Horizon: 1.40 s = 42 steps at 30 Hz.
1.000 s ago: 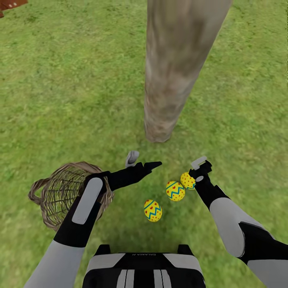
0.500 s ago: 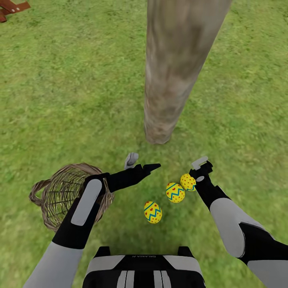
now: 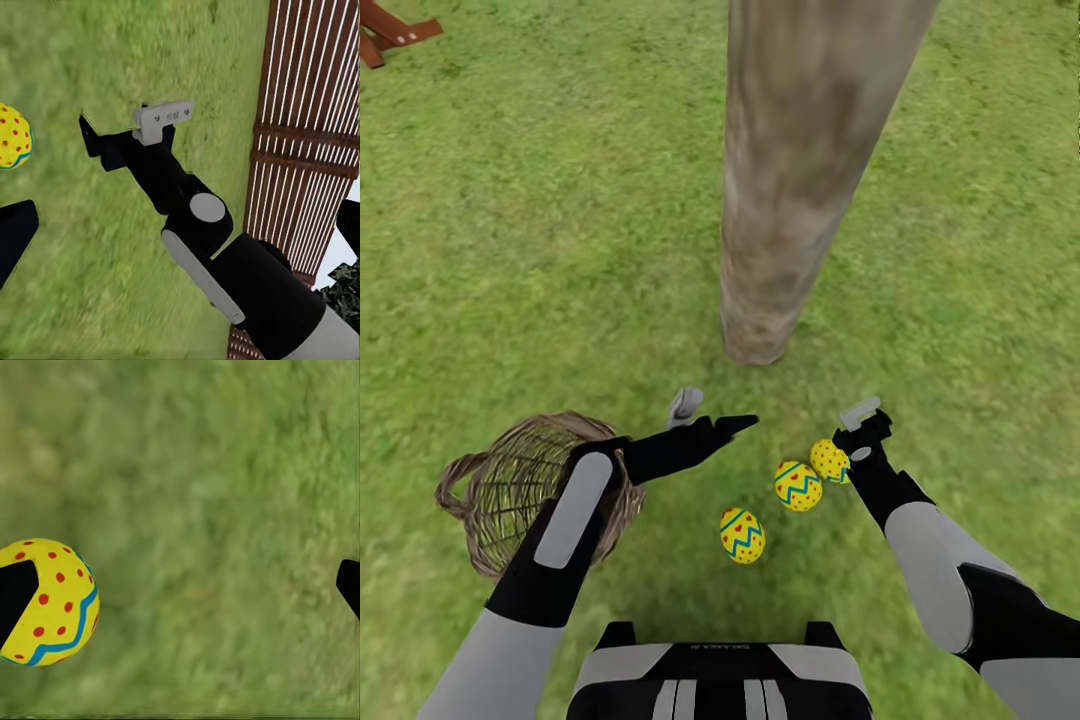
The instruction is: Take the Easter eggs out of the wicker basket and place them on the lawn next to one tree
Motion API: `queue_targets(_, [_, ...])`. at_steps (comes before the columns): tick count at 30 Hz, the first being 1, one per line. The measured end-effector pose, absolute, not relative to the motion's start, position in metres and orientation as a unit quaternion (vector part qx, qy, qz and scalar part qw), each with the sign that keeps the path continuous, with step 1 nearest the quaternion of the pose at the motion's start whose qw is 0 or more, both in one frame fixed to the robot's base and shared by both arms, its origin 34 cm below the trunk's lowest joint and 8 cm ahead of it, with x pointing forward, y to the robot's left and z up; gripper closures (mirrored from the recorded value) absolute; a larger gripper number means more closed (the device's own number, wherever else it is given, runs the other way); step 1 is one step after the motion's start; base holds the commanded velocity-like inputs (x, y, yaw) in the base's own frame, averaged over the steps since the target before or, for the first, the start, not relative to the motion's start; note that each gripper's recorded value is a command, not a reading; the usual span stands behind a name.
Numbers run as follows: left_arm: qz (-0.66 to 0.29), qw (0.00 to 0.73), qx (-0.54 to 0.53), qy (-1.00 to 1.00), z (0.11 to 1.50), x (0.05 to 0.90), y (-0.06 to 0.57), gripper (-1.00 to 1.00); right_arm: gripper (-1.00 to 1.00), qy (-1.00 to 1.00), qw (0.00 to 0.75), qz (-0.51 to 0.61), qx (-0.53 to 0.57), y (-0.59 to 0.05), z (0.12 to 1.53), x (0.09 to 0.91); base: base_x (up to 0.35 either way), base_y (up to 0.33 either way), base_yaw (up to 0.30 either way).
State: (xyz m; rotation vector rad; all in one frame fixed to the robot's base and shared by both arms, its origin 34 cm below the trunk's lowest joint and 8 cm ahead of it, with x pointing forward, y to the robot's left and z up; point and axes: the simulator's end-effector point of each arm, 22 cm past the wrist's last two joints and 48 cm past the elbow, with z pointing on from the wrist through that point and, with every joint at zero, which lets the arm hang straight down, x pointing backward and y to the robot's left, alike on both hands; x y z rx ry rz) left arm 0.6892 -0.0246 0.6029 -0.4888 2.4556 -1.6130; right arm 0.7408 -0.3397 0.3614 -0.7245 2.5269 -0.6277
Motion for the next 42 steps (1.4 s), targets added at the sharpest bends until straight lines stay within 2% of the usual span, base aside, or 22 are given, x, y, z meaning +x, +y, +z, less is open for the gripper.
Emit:
queue_targets(4, [-0.518,0.082,-0.157,0.837,0.591,0.684,-0.005,-1.0,-1.0,0.918,0.199,-0.218,-0.264,-0.338,0.352,0.712,0.0,0.0,0.0])
queue_targets(11, [-0.508,0.071,-0.158,0.843,0.584,0.669,0.002,-1.0,-1.0,0.941,0.158,-0.22,-0.202,-0.352,0.352,0.693,0.0,0.0,0.0])
queue_targets(31, [-0.516,0.058,-0.137,0.844,0.598,0.649,-0.014,-1.0,-1.0,0.94,0.17,-0.228,-0.191,-0.356,0.373,0.709,0.0,0.0,0.0])
queue_targets(42, [-0.507,0.041,-0.144,0.849,0.589,0.617,0.003,-1.0,-1.0,0.937,0.18,-0.234,-0.188,-0.358,0.385,0.719,0.0,0.0,0.0])
